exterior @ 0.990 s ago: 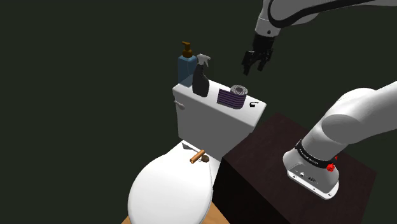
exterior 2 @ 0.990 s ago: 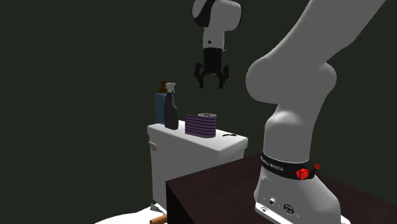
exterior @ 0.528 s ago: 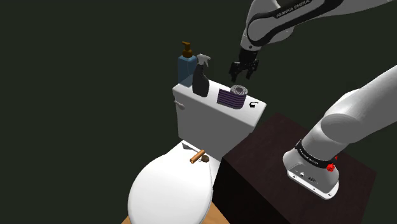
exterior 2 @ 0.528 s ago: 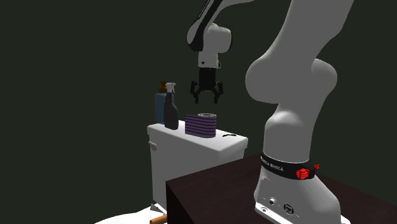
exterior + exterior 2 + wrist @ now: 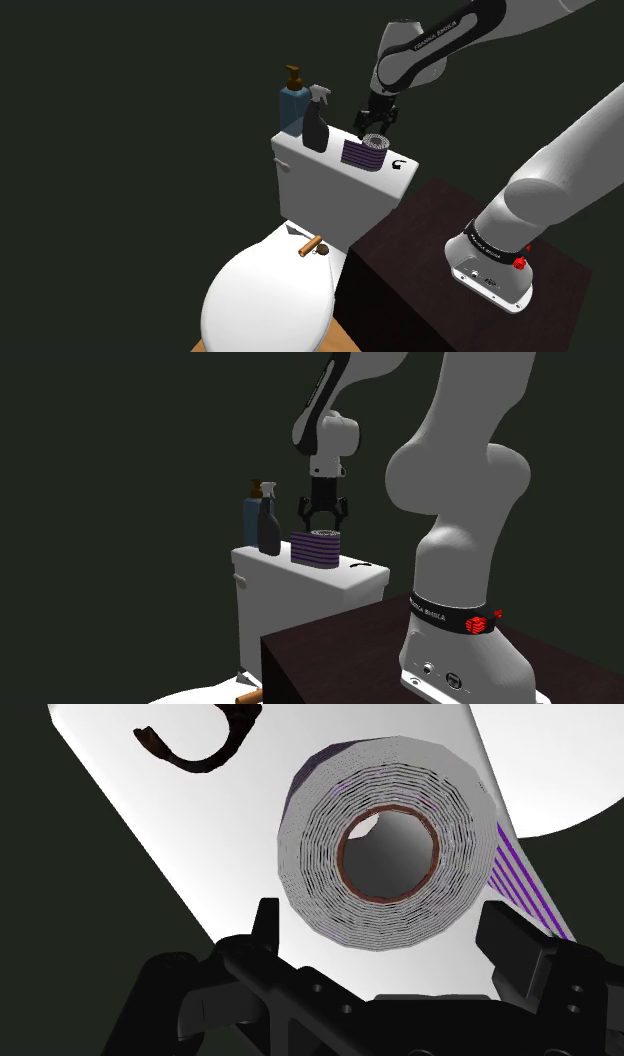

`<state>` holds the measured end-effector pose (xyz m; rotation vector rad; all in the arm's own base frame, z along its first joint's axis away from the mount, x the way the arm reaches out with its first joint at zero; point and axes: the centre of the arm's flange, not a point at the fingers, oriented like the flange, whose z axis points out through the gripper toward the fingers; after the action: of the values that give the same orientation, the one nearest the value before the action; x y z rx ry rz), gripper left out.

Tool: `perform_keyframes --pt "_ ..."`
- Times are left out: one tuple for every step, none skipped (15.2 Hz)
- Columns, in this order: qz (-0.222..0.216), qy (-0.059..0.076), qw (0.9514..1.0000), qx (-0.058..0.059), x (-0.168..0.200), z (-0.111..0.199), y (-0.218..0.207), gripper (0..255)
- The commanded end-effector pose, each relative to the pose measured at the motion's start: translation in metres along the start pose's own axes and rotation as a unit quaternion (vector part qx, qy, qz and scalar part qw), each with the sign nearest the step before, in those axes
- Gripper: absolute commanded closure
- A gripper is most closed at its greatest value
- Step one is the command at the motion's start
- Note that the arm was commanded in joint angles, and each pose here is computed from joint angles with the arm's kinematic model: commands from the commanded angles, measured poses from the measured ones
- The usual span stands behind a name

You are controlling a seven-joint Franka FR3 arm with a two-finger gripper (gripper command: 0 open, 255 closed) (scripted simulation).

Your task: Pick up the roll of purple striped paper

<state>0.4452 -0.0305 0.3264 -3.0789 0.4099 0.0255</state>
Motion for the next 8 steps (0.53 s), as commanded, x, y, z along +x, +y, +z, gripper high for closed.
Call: perform_keyframes --pt "0.0 0.0 1.0 0.0 0.0006 0.0139 0.0008 0" --pt "0.0 0.0 1.0 0.0 0.0005 0.0139 0.0008 0" --pt "0.0 0.0 1.0 0.0 0.0006 0.0139 0.0008 0" --pt "0.0 0.0 1.0 0.0 0.0008 0.0138 0.001 255" --pt "0.0 0.0 1.0 0.0 0.0006 0.0138 0.0013 255" --pt "0.0 0.0 1.0 0.0 0.0008 0.0138 0.0013 255" --pt "0.0 0.0 1.0 0.0 0.0009 0.0138 0.0013 255" --pt "0.0 0.0 1.0 0.0 0.0009 0.0138 0.0012 255"
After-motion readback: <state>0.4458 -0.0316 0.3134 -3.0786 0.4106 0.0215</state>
